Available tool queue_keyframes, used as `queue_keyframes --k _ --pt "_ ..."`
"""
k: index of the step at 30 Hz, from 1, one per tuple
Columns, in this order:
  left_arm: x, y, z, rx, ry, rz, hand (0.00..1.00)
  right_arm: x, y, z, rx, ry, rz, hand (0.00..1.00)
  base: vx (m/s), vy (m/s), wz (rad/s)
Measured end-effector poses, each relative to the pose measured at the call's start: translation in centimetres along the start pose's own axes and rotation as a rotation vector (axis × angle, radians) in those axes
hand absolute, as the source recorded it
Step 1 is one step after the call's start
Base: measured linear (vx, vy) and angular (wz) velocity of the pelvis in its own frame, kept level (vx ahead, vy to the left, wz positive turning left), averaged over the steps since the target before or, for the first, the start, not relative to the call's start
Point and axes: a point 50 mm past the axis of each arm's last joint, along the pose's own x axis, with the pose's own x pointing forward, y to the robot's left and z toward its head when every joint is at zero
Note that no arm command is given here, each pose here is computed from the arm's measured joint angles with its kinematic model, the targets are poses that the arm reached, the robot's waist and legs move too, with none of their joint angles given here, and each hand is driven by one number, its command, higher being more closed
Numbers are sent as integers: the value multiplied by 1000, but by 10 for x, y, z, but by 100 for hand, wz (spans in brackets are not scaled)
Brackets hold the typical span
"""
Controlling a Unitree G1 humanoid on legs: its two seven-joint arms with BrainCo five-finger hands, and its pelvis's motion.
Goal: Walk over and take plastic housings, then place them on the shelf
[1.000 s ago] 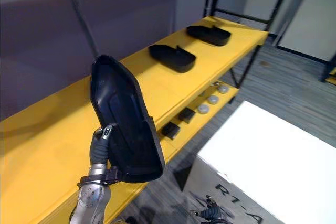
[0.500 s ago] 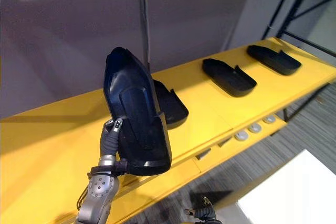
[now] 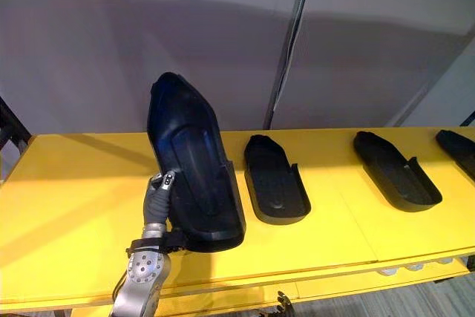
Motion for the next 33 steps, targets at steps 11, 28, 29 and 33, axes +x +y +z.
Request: queue_keyframes --k 11,28,29,33 --pt "5 21 0 48 -2 112 100 7 -1 12 -42 -27 12 0 -124 13 31" --pt "10 15 -13 49 37 71 100 17 0 13 -91 33 15 0 -44 275 15" --pt "9 11 -12 32 39 63 100 16 -2 11 -87 33 12 0 -93 -101 -12" --pt "7 -5 -8 2 27 -3 100 15 -7 15 -67 10 -5 0 -77 -122 5"
